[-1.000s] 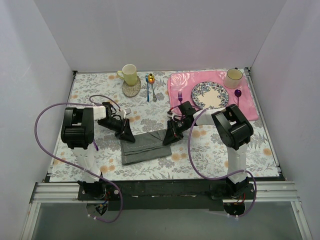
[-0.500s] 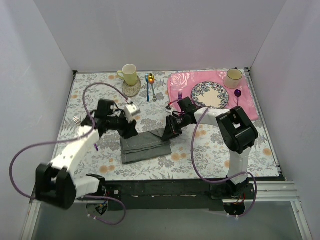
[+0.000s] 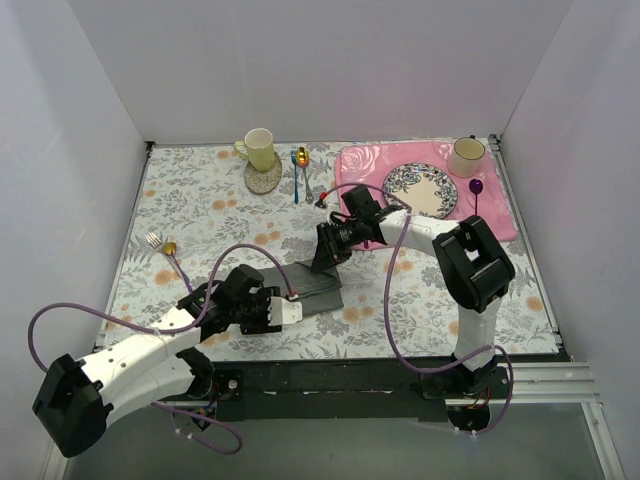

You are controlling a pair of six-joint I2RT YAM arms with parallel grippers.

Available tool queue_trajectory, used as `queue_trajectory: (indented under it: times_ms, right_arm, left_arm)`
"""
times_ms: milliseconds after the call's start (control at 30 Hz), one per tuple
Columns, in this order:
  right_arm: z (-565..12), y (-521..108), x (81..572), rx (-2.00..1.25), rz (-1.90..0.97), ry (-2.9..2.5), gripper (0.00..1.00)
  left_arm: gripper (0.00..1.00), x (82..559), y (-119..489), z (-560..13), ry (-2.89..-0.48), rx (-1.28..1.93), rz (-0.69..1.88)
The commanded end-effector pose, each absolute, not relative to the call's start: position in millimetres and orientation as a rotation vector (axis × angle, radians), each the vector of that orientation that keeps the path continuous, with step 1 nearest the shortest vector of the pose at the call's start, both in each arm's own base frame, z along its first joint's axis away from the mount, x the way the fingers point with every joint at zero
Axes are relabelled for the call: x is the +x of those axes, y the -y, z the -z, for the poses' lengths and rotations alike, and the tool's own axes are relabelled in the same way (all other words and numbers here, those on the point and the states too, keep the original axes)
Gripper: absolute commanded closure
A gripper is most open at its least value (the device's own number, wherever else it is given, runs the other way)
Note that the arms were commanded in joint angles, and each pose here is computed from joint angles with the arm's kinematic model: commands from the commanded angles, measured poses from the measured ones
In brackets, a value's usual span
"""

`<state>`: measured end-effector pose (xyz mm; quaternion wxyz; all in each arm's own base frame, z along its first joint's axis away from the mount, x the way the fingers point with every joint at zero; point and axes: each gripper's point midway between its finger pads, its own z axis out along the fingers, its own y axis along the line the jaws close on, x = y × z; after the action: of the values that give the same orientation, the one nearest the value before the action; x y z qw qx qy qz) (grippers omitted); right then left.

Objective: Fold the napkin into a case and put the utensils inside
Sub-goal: Fold the 2/3-rectangle-folded napkin at the center of the board.

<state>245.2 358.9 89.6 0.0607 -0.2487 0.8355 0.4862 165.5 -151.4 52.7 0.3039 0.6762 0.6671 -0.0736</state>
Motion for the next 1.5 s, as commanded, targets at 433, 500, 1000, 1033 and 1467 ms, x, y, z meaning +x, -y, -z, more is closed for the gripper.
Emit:
queue_trajectory:
  times_ms: [433, 500, 1000, 1033, 1467]
  right_arm:
    - [-9, -334, 242, -0.703, -1.204, -2.809, 0.76]
    - [-6, -333, 240, -0.704, -1.201, -2.82, 0.76]
    - [0, -332, 238, -0.688, -1.194, -2.854, 0.78]
    - [0, -332, 240, -0.688, -1.192, -2.85, 0.78]
    - [1, -330, 239, -0.727, -1.179, -2.841, 0.79]
  left_arm:
    - [0.58, 158, 159, -22, -1.62, 1.92, -0.026]
    - [0.59, 160, 159, -20, -1.609, 1.911, -0.059]
    - [0.64, 163, 184, -7, -1.569, 1.878, -0.119]
    - [0.65, 164, 185, -7, -1.569, 1.873, -0.124]
    - [0.92, 142, 191, -36, -1.697, 1.817, 0.085]
